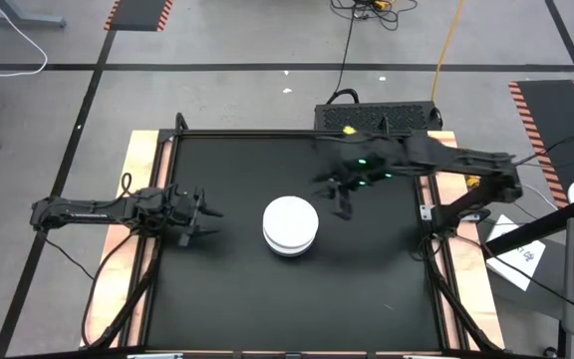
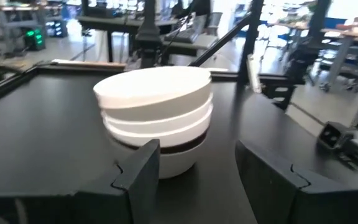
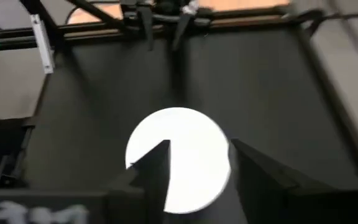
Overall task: Nest bowls inside each other
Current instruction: Return to Home Position
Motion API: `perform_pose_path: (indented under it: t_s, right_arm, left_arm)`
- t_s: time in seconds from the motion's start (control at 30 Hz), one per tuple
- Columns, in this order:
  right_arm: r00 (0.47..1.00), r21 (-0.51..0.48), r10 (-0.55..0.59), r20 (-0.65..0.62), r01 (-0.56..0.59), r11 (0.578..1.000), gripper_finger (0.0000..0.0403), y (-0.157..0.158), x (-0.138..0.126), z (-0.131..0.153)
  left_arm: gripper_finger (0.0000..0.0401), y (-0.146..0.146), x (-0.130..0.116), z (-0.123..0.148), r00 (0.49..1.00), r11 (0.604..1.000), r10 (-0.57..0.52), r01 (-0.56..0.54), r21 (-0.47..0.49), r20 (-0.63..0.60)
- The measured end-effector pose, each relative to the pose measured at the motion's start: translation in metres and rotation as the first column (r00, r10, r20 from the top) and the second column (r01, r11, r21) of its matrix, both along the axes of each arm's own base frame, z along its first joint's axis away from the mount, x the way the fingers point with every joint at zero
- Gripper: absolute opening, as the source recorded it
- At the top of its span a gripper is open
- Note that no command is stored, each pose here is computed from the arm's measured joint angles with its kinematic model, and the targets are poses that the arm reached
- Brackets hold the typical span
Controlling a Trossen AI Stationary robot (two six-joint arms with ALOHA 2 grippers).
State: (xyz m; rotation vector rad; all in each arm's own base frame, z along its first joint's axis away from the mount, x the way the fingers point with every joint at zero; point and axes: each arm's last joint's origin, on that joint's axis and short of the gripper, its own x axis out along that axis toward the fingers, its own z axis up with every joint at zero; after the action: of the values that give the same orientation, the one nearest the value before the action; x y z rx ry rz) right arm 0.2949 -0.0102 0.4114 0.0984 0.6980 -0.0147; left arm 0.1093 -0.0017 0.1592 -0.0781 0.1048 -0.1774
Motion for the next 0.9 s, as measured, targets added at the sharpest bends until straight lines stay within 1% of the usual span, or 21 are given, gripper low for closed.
perform_pose_path:
  t_s: [0.1, 0.2, 0.23, 0.3, 0.4, 0.57, 0.73, 0.9]
  right_arm:
    - [1.0, -0.067, -0.024, 0.012, 0.025, 0.997, 0.0114, 0.012, -0.022, 0.012]
    - [0.998, -0.126, -0.047, 0.05, 0.053, 0.991, 0.0054, 0.023, -0.041, 0.018]
    - [0.997, -0.135, -0.042, 0.058, 0.049, 0.99, 0.003, 0.026, -0.047, 0.018]
    - [0.995, -0.141, -0.03, 0.099, 0.044, 0.989, 0.0009, 0.03, -0.059, 0.018]
    - [0.989, -0.116, -0.028, 0.142, 0.045, 0.992, 0.0009, 0.033, -0.076, 0.011]
    - [0.976, -0.11, -0.047, 0.213, 0.072, 0.991, 0.0001, 0.029, -0.105, -0.01]
    - [0.966, -0.056, -0.082, 0.244, 0.098, 0.994, 0.0001, 0.025, -0.137, -0.041]
    - [0.933, -0.024, -0.078, 0.351, 0.092, 0.995, 0.0, 0.023, -0.161, -0.074]
  left_arm:
    - [0.0211, -0.001, 0.0, 0.003, 0.999, 0.999, -0.034, 0.034, -0.001, 0.027]
    - [0.0211, -0.001, 0.0, 0.004, 0.998, 0.999, -0.038, 0.038, 0.0, 0.04]
    - [0.0211, -0.001, 0.0, 0.004, 0.998, 0.999, -0.038, 0.038, 0.0, 0.04]
    - [0.0211, -0.001, 0.0, 0.005, 0.998, 0.999, -0.038, 0.038, 0.0, 0.047]
    - [0.0211, -0.001, 0.0, 0.006, 0.997, 0.999, -0.038, 0.038, 0.002, 0.068]
    - [0.0211, -0.001, 0.0, 0.009, 0.995, 0.999, -0.038, 0.038, 0.011, 0.093]
    - [0.0211, -0.001, 0.0, 0.009, 0.995, 0.999, -0.038, 0.037, 0.01, 0.09]
    - [0.0211, -0.001, 0.0, 0.009, 0.995, 0.999, -0.038, 0.037, 0.015, 0.091]
